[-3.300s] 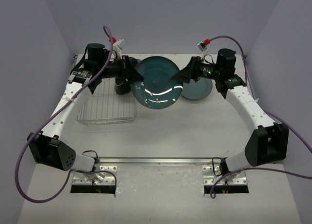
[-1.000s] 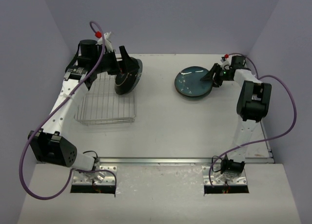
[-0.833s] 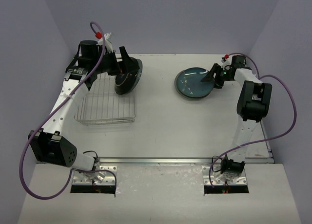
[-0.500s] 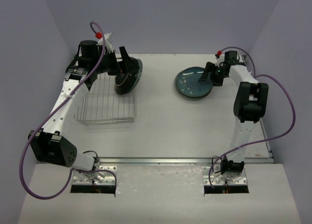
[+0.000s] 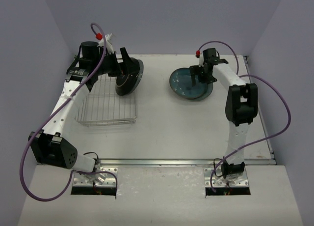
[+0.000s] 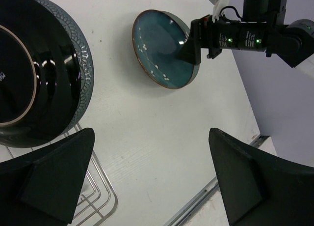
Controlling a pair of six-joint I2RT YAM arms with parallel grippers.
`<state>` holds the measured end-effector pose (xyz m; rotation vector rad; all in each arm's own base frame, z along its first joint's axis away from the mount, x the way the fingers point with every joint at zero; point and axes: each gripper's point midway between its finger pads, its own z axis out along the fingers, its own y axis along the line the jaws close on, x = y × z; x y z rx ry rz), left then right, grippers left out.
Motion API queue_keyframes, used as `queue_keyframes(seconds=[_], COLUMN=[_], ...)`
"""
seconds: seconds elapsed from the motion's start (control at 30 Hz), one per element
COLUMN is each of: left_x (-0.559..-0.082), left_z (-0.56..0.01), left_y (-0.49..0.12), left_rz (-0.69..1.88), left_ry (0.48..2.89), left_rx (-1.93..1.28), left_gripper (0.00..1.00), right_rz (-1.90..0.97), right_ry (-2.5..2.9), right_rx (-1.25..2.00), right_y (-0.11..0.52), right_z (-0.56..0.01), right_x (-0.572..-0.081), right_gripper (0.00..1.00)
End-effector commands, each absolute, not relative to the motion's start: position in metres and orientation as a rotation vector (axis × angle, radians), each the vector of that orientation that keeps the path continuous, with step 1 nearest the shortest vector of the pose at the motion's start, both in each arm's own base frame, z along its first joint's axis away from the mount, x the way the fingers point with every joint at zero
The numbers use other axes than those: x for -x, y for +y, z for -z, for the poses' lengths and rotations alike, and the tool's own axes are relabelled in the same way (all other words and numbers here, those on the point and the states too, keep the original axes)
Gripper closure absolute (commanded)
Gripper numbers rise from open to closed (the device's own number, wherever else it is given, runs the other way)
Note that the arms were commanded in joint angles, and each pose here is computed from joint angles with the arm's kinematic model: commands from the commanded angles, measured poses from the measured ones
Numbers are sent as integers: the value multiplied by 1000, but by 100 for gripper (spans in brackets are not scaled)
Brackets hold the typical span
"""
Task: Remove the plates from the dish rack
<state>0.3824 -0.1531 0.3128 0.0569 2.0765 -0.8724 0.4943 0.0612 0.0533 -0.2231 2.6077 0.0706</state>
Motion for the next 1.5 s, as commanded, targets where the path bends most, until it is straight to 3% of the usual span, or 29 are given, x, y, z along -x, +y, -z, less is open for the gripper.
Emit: queue_keyframes(seconds=[0.0, 0.3, 0.63, 1.13, 1.47], left_x=[-379, -382, -401, -403, -407], left_z=[-335, -334, -318, -311, -307], left_y=[-151, -143, -96, -100, -94], left_rz=[855, 790, 395, 415, 368], left_ry=[1995, 1991, 2023, 2044, 2050], left_rx=[-91, -75, 19, 14, 32], left_gripper=[0, 0, 0, 0, 0], right_rz=[65, 35, 137, 178, 265], right_ry=[2511, 2478, 2437, 2555, 2569], right_rx=[216, 215, 206, 279, 256], right_y=[40, 40, 16, 1, -30], right_z=[-85, -101, -114, -60, -55], right_x=[-515, -512, -515, -513, -511], right_gripper=[10, 13, 11, 12, 12])
